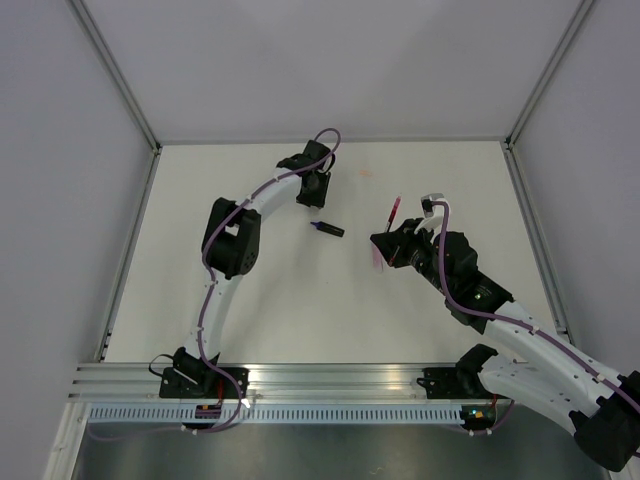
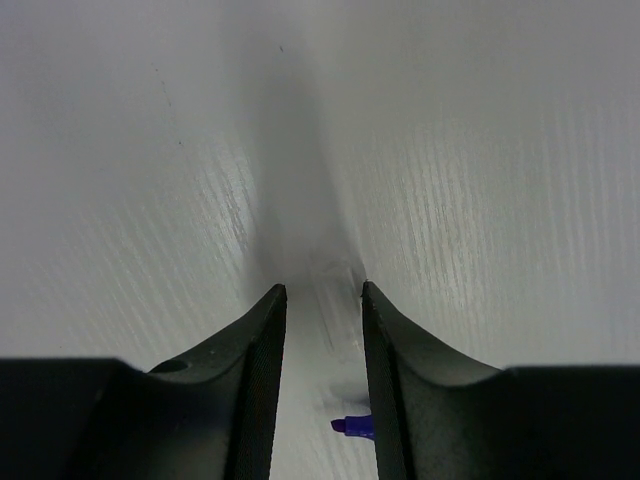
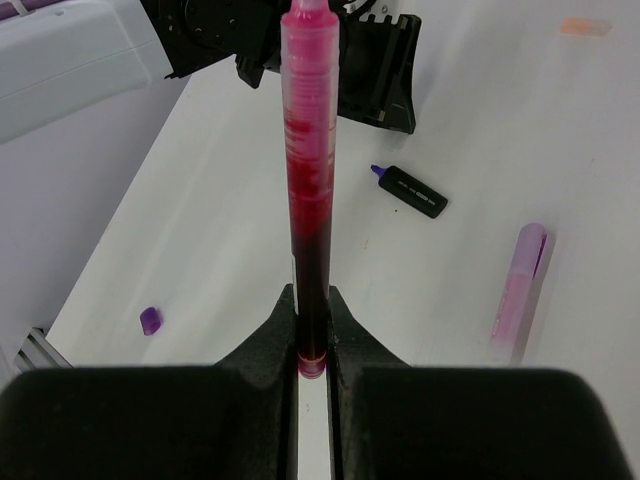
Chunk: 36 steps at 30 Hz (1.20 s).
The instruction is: Insert the pens into the pen caps
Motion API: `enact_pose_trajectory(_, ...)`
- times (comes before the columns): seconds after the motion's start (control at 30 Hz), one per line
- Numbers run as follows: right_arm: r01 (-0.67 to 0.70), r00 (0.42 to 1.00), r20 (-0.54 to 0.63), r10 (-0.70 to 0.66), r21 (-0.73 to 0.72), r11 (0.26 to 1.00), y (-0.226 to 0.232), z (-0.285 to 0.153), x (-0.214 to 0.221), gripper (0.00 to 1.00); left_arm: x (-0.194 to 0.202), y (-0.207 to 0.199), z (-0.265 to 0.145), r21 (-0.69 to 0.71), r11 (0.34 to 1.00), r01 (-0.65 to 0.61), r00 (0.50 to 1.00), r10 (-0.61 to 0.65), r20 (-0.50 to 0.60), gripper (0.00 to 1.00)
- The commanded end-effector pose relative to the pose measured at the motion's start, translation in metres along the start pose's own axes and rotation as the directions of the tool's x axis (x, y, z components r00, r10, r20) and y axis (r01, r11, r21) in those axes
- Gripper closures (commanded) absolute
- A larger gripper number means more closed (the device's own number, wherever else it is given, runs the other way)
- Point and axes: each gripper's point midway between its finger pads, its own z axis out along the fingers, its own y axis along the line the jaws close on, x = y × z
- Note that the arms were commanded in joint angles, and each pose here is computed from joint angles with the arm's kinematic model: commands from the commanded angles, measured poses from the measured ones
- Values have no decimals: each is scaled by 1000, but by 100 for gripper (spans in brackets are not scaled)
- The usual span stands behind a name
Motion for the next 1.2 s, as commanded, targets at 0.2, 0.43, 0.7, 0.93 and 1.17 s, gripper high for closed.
enact_pose_trajectory(0.2,0,999,36,1,-21,1000,5,-1,-9,100,13,-2,1,26,998,64,996,-62,-70,67)
enact_pose_trajectory(0.43,-1,999,32,2,-21,1000,5,0,-7,100,12,10,0,13,995,102,992,-100,-74,93)
enact_pose_trajectory(0.7,2,1000,21,-2,-23,1000,4,2,-4,100,-1,39,-23,-8,983,182,983,-182,6,98)
enact_pose_trajectory(0.93,2,1000,-5,-2,-35,999,6,7,2,100,-20,36,-71,61,976,209,968,-215,128,98)
enact_pose_trajectory(1.17,31,998,-52,-42,-198,980,30,10,17,100,-37,-18,-166,456,883,110,894,-288,344,98)
